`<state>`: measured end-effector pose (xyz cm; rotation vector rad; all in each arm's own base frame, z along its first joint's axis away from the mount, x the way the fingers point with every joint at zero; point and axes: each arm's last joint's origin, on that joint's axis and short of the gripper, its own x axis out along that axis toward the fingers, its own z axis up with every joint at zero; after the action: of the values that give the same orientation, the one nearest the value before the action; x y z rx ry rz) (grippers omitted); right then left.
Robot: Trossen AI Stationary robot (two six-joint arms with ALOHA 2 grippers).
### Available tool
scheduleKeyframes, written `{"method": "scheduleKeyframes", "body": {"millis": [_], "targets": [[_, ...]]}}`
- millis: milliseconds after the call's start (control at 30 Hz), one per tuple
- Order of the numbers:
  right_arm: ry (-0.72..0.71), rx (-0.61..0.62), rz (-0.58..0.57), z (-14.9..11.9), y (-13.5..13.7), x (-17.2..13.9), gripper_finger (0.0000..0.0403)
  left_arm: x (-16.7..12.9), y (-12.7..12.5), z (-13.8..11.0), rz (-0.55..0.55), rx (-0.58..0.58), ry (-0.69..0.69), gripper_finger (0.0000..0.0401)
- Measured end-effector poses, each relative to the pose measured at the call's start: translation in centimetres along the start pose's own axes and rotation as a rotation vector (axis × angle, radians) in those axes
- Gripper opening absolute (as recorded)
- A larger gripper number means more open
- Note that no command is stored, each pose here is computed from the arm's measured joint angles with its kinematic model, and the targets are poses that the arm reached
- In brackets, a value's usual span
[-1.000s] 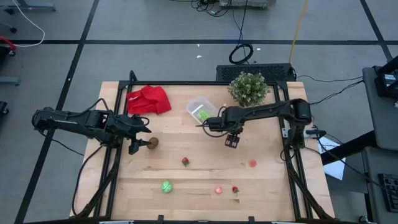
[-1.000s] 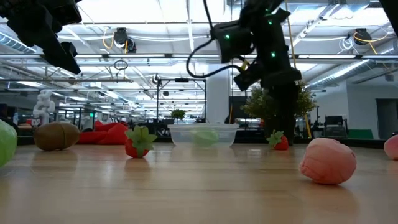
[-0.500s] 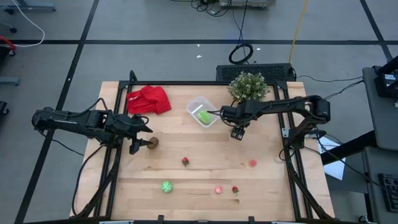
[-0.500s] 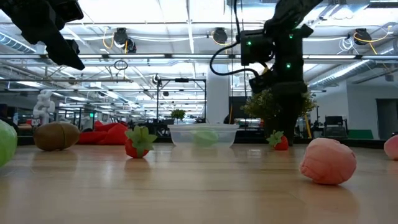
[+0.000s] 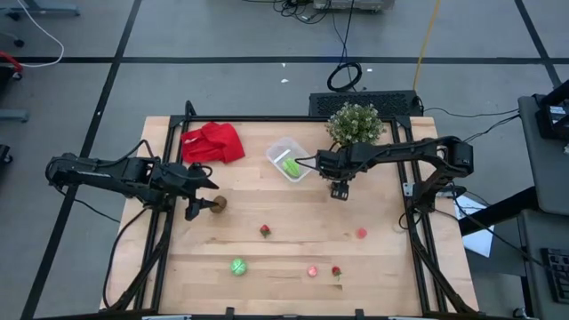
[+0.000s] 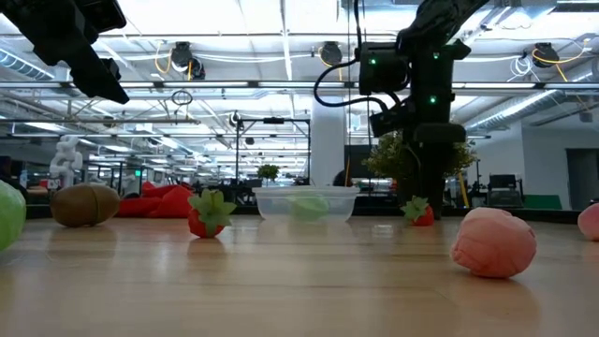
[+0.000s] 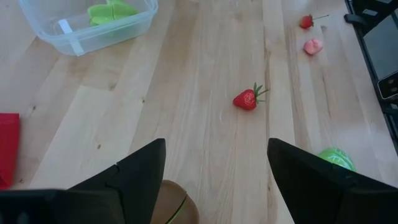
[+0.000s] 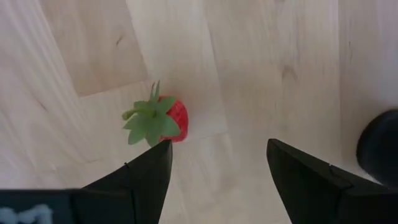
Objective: Pick and placing Produce into tupperware
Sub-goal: Put the top right red strawberry into the transparent bin
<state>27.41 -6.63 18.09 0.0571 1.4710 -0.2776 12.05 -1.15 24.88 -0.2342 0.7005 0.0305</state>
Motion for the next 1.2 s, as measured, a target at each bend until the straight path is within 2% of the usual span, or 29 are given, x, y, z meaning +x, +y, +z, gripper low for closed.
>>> {"method": "scheduleKeyframes", "body": {"millis": [233, 467, 900, 1200], "targets": [[0.008, -0.091, 0.002, -0.1, 0.0, 0.0, 0.0254, 0.0, 0.0, 0.0, 0.000, -0.005, 0.000, 0.0285], [0.079, -0.153, 0.015, -0.8, 0.3, -0.1, 0.0254, 0.0, 0.0, 0.0, 0.000, -0.005, 0.000, 0.0285], [0.038, -0.367, 0.044, -1.1, 2.2, 0.8, 0.0254, 0.0, 0.0, 0.1, -0.003, -0.005, -0.010, 0.0285], [-0.026, -0.411, 0.029, -0.9, 2.0, 1.6, 0.0254, 0.0, 0.0, 0.1, -0.004, -0.010, -0.015, 0.0285]]}}
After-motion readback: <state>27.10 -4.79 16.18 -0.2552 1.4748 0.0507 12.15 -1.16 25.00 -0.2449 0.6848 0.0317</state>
